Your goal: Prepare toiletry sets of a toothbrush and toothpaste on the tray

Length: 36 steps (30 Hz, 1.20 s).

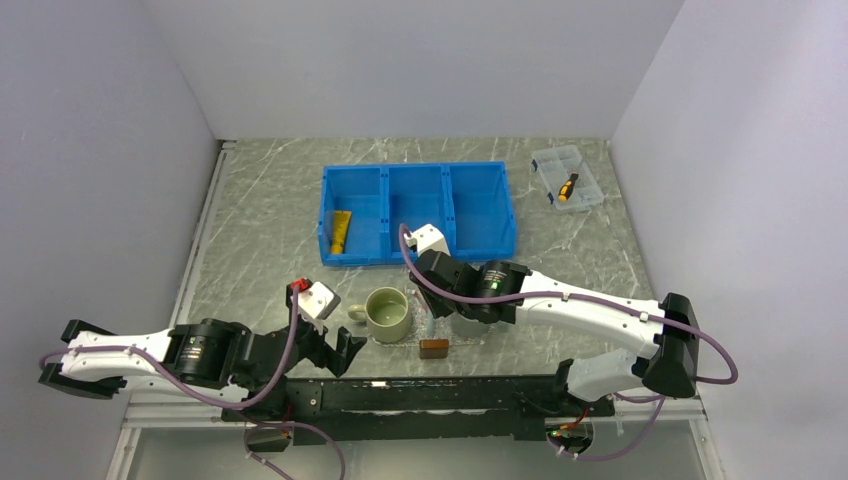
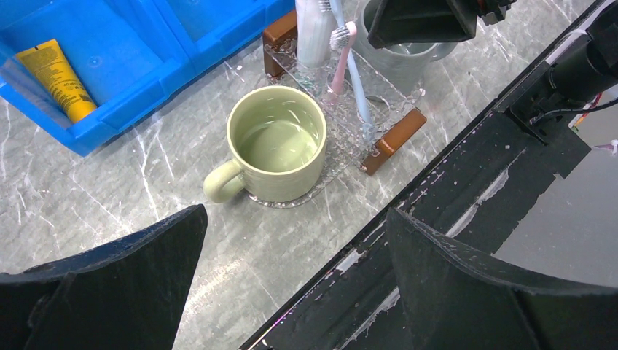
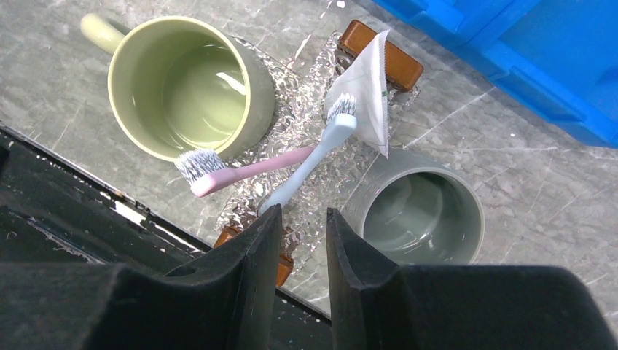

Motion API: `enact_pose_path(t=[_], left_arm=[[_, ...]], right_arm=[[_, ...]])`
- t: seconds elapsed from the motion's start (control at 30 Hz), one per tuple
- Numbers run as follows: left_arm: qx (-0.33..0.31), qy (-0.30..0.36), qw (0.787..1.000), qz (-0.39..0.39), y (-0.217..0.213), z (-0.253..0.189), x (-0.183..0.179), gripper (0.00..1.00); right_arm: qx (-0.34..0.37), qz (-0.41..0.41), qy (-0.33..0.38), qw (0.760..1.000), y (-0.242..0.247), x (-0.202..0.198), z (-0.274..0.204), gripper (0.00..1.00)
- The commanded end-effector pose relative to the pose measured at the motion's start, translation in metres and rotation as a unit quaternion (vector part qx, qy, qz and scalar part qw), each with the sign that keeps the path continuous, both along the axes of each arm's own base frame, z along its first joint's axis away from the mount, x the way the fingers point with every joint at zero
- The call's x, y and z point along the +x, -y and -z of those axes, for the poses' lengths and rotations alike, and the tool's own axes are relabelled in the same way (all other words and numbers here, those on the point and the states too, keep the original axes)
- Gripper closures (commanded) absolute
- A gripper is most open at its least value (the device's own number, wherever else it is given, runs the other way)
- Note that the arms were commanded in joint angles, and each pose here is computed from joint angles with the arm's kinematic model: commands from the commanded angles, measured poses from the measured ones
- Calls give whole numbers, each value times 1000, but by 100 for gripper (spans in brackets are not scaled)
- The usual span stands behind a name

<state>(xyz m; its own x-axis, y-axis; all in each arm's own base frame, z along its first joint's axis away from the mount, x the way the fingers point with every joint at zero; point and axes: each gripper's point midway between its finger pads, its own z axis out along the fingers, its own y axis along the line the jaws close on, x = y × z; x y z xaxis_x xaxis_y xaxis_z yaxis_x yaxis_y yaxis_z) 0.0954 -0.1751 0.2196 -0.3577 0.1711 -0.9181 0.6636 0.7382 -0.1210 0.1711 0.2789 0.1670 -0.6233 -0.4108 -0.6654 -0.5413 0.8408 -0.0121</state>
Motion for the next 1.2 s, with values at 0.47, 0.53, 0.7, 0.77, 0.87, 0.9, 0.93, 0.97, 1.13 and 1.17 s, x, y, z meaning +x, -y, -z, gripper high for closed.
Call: enact_pose_path(t=[0.47,0.53,0.7,0.77,0.87,0.9,0.93,0.97,1.13,1.17], left_arm=[[-16,1,1000,-15,-2,-17,3,1],[-15,0,1000,-20,-3,-20,4,1],[-12,1,999,-49,-12,-31,10,1],[-15,2,999,-51,-14,-37,12,1],[-16,5,999,-48,-14,-44,14,1],[-14,6,999,-49,-13,-45,15,1],[-11,7,999,-49,-12,-45,16,1],[-7,7,999,-48,-11,-45,18,1],[6,4,998,-61,-9,-48,35,1],[5,3,998,-65,-9,-49,40,1]], right_arm=[[64,22,59,996,3,12,-56,62],[72,34,77,994,10,15,-64,56],[94,62,120,986,33,21,-88,37],[99,72,131,984,42,23,-94,30],[101,80,149,980,54,26,-101,22],[101,85,155,979,58,28,-102,18],[103,88,158,978,61,29,-103,15],[105,88,161,977,65,31,-104,12],[106,128,176,970,93,52,-104,1],[99,137,179,969,100,56,-103,0]])
